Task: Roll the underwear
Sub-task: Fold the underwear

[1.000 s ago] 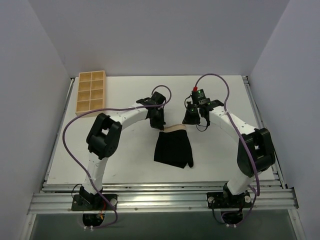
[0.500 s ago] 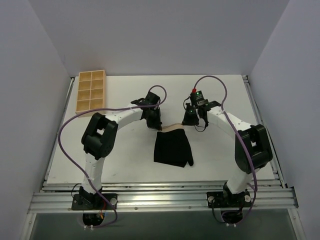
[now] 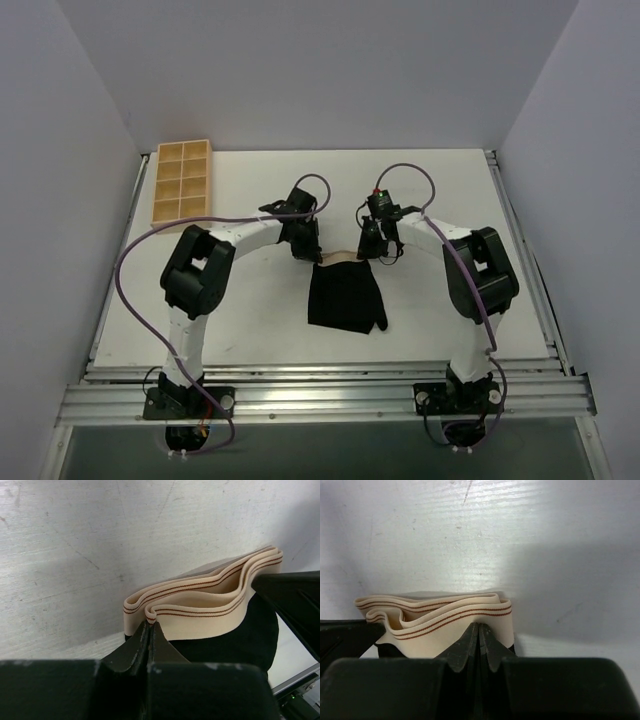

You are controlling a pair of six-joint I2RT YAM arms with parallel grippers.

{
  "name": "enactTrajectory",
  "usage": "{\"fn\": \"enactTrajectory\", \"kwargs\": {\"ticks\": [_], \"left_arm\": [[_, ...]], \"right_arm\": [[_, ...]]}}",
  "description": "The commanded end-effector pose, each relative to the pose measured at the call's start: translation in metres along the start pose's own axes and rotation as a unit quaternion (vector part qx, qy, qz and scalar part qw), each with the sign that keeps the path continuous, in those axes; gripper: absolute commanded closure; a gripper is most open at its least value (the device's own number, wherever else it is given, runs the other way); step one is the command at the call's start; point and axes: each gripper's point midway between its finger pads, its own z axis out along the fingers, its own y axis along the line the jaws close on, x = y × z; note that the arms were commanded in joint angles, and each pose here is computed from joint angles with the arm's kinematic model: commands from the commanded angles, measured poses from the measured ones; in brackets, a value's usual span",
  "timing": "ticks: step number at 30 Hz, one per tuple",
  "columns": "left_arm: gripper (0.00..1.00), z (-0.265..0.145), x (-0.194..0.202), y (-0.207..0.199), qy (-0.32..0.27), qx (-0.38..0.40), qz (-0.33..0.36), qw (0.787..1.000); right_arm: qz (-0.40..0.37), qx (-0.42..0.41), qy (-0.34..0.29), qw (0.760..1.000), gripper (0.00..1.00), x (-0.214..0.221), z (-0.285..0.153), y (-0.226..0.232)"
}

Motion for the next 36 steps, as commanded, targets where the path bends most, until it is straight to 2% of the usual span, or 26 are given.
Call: {"fn": "enactTrajectory", "kwargs": {"ticks": [1,12,16,17,19,20,23,27,36], "left_arm": [[0.98,-0.021,-0.017,-0.004,-0.034,0.010,0.011,0.999],[0.98,-0.032,-0.028,0.035,-0.043,-0.041,-0.011,0.998],[0.86,-0.029,-0.035,0.035,-0.046,-0.026,-0.004,0.999],[0.80,-0.028,-0.036,0.031,-0.046,-0.016,0.000,0.999],[0.74,-0.028,-0.038,0.028,-0.048,-0.006,0.010,0.999],[0.66,-0.028,-0.040,0.025,-0.051,0.002,0.014,0.999],[0.56,-0.028,-0.040,0.021,-0.047,0.013,0.027,0.998],[0.52,-0.025,-0.040,0.019,-0.038,0.019,0.038,0.998],[0.52,-0.011,-0.036,0.022,-0.017,0.023,0.040,0.999]], "right_arm": [[-0.010,0.017,0.009,1.000,1.00,0.006,0.016,0.000],[-0.011,0.052,0.025,0.998,1.00,0.024,0.030,-0.027],[-0.018,0.057,0.025,0.998,1.00,0.026,0.029,-0.031],[-0.019,0.057,0.026,0.998,1.00,0.027,0.029,-0.032],[-0.025,0.057,0.027,0.998,1.00,0.028,0.030,-0.033],[-0.028,0.056,0.028,0.998,1.00,0.028,0.030,-0.033],[-0.041,0.052,0.028,0.997,1.00,0.027,0.029,-0.033],[-0.050,0.054,0.028,0.997,1.00,0.025,0.028,-0.038],[-0.099,0.041,0.030,0.994,0.98,0.014,0.030,-0.041]]}}
